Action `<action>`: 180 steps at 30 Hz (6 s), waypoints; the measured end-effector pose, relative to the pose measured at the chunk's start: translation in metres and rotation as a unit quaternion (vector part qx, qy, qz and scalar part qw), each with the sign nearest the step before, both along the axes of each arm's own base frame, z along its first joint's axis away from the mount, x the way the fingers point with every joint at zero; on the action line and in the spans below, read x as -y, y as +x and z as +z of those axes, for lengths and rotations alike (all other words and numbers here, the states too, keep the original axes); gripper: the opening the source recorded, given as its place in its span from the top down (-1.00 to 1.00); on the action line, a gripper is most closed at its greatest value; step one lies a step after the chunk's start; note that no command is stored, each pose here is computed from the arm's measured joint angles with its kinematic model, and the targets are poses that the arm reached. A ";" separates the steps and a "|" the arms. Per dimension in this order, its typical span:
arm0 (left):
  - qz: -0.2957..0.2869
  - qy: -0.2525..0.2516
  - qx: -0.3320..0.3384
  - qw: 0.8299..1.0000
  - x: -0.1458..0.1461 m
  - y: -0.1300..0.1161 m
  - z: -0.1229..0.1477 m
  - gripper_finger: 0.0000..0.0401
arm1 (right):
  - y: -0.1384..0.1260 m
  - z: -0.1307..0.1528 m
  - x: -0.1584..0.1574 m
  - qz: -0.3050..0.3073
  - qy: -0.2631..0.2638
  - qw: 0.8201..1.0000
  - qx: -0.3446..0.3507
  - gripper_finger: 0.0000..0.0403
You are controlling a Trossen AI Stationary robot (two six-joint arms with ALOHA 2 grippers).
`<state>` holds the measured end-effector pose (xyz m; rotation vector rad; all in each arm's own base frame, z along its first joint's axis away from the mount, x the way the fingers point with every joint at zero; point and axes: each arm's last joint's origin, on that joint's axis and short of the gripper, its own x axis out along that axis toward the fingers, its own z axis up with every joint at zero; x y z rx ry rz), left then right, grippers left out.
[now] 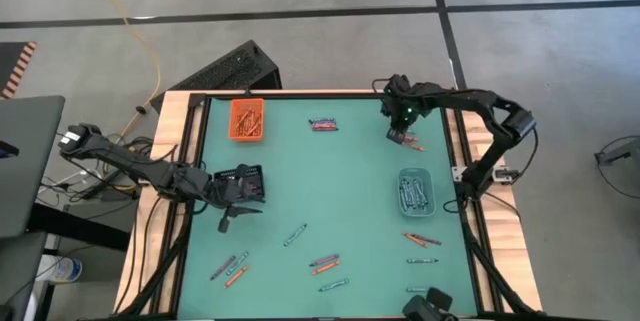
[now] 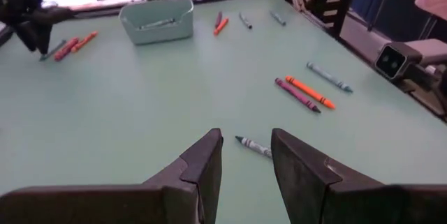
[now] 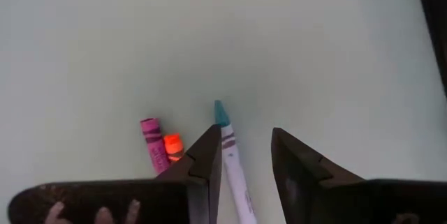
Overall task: Sort crayons
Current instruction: Put the orange crayon into the orange bin
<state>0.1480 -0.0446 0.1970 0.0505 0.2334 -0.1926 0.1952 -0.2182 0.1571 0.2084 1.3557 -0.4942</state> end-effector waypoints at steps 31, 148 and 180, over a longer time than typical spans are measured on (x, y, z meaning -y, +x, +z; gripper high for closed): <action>-0.001 0.000 -0.001 1.000 0.000 -0.001 -0.004 0.43 | -0.041 -0.006 -0.074 -0.047 0.036 0.997 -0.043 0.42; -0.021 -0.006 0.172 0.985 0.015 0.073 -0.004 0.43 | 0.204 0.040 -0.278 0.341 -0.025 0.757 0.556 0.99; 0.059 0.038 0.120 0.990 0.010 0.074 -0.014 0.93 | 0.205 0.032 -0.252 0.307 -0.042 0.796 0.520 0.49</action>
